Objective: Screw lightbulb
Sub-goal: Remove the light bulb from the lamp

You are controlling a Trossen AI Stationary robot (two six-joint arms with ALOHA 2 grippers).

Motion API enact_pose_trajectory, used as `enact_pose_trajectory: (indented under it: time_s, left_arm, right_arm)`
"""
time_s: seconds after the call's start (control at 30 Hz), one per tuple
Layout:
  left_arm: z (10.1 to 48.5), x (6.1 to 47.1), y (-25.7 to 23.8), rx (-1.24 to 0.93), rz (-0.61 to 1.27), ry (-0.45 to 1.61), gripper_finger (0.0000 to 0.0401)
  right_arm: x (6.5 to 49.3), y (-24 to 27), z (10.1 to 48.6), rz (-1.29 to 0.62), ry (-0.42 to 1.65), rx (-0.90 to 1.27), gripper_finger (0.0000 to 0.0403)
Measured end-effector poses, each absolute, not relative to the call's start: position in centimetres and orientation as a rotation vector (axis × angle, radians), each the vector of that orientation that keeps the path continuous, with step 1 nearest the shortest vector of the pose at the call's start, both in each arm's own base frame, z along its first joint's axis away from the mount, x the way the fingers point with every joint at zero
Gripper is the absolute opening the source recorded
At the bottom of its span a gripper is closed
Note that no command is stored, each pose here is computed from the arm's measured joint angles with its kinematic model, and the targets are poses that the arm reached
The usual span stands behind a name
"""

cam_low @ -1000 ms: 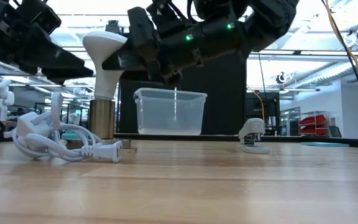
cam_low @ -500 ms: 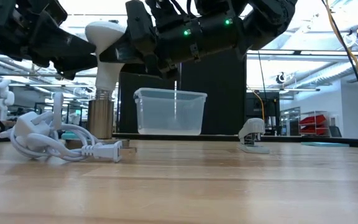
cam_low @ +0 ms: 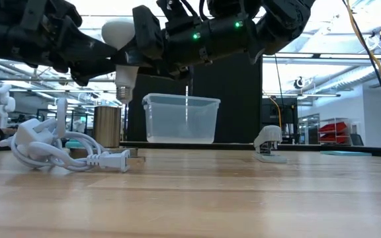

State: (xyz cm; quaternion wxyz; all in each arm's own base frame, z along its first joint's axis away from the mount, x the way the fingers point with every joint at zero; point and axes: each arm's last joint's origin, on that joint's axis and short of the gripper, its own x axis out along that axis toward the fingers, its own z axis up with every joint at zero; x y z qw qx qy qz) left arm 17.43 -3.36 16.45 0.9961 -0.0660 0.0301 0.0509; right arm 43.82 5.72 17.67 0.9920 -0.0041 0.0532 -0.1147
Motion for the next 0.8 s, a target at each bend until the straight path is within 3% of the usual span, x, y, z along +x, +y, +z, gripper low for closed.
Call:
enact_pose_trajectory:
  time_s: [0.57,0.8]
  left_arm:
    - [15.9,18.0,-1.2,-0.374,0.113,0.095,0.0220]
    - [16.0,21.0,-1.1,-0.381,0.082,0.155,0.0220]
  right_arm:
    - [43.4,4.5,18.1,-0.304,0.170,0.157,0.0251]
    - [43.3,3.7,17.5,-0.328,0.213,0.206,0.0245]
